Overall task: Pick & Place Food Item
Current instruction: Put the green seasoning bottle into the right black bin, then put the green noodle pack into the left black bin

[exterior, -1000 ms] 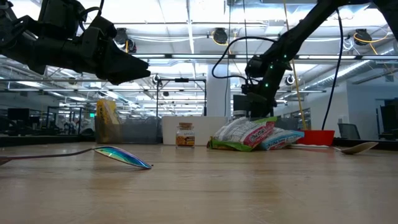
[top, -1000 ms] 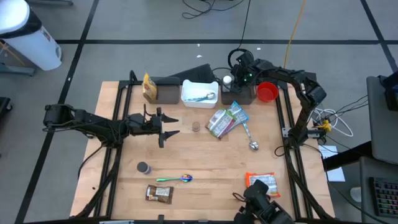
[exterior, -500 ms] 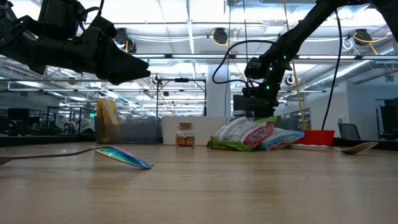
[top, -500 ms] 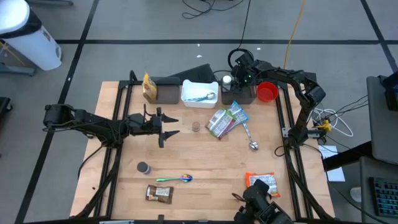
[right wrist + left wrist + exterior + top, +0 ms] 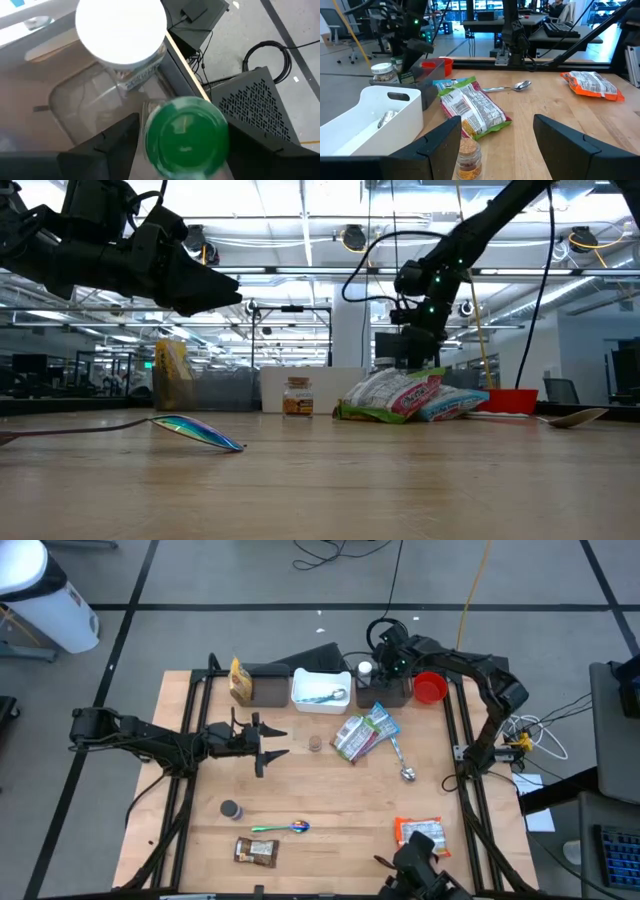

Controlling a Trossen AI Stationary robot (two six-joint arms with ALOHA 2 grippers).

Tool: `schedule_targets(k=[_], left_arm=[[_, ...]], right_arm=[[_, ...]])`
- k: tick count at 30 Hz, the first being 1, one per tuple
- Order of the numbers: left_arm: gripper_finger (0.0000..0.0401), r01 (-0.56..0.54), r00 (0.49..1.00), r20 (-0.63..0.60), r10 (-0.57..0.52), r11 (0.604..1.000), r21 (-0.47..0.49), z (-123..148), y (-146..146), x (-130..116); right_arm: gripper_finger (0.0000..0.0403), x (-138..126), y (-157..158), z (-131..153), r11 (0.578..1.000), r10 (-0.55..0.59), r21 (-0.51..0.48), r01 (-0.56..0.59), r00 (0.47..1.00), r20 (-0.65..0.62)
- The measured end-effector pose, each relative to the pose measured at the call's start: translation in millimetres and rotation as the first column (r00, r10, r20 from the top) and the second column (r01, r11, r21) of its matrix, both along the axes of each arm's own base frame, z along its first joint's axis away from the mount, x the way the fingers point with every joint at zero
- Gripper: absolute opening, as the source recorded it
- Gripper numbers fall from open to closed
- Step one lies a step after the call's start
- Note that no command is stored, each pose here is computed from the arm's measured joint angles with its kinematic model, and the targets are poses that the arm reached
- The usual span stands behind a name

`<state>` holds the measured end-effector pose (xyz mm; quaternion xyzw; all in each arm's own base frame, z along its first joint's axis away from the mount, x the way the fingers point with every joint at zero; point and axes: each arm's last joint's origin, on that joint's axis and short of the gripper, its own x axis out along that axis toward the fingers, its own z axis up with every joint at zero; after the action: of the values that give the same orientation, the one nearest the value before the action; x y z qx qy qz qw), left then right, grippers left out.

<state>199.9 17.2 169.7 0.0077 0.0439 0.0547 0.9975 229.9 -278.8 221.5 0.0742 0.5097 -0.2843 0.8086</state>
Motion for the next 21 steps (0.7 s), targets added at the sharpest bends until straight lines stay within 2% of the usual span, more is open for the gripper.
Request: schedule_targets(k=[10,13,15,17,19,21], left_arm=[[0.0257,0.000,1.000,0.000,0.000,1.000,0.004,0.0,0.0,0.0],[0.0257,-0.002,1.000,-0.001,0.002,1.000,0.006,0.0,0.1,0.0],[0.0257,-0.018,1.000,0.001,0.018,1.000,0.007,0.2,0.5,0.0],[0.0257,-0.030,1.000,0.002,0.030,1.000,0.008,0.2,0.9,-0.1],[0.0257,-0.033,0.999,0.004,0.033,0.999,0.005,0.7,1.0,0.1],[0.0257,-0.033,0.999,0.011,0.033,0.999,0.003,1.3,1.0,0.1]], right_arm=[[0.0252,-7.7,20.4,44.0,0.995,0.024,-0.094,-0.018,0.997,0.069],[0.0252,-13.7,29.6,62.5,0.993,-0.009,-0.113,0.023,0.992,0.127],[0.0252,-17.9,36.0,75.2,0.992,-0.076,-0.083,0.095,0.973,0.216],[0.0252,-20.6,42.9,85.2,0.992,-0.116,-0.013,0.127,0.940,0.322],[0.0251,-21.0,52.4,87.5,0.994,-0.104,0.056,0.089,0.905,0.412],[0.0251,-20.2,64.7,83.9,0.995,-0.050,0.101,0.001,0.874,0.483]])
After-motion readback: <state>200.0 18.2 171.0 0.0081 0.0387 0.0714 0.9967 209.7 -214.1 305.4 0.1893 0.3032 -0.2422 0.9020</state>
